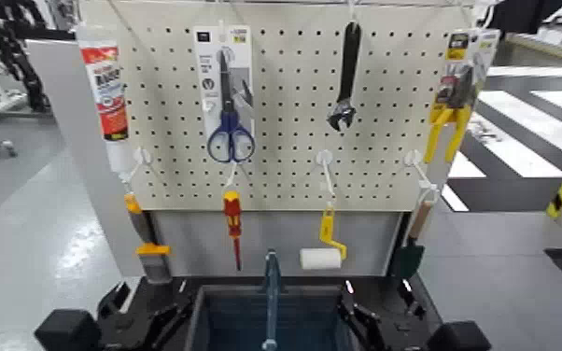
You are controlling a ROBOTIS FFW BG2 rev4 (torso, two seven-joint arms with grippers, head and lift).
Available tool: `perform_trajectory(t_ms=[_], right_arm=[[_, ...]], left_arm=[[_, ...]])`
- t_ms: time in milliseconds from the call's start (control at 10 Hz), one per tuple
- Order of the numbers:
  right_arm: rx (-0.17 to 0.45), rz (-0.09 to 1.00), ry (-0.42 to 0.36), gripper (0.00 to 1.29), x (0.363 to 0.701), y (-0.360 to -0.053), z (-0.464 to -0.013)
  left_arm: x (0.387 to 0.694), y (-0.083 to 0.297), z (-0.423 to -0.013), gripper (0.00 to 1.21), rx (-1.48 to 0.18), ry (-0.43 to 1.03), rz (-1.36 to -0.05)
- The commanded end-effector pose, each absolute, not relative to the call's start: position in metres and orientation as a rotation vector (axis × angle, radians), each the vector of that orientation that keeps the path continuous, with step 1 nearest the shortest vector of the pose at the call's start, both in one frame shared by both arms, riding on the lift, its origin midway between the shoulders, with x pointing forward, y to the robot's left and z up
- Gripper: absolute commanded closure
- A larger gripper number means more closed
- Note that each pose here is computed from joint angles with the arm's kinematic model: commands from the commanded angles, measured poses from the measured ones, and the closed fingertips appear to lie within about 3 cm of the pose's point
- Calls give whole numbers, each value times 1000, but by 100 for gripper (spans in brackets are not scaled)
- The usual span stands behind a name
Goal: Place the crate on the table.
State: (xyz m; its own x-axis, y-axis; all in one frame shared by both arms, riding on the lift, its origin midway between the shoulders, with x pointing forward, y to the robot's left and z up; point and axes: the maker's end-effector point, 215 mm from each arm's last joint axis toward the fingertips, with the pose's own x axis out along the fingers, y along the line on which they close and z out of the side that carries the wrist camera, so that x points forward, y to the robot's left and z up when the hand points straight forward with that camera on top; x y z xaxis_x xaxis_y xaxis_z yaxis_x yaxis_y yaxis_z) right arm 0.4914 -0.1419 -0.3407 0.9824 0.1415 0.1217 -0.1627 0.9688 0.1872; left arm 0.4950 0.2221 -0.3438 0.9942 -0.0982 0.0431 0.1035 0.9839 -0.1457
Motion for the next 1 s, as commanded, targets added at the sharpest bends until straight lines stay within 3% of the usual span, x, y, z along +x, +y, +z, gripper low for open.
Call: perform_trajectory(t_ms=[100,1000], right_arm=[[199,151,-103,14,490,-143,-342],[199,151,-104,14,490,-142,-342]], left_arm=[[470,229,-340,10,-97,-86,-9],[462,221,-342,10,-80,-86,10]])
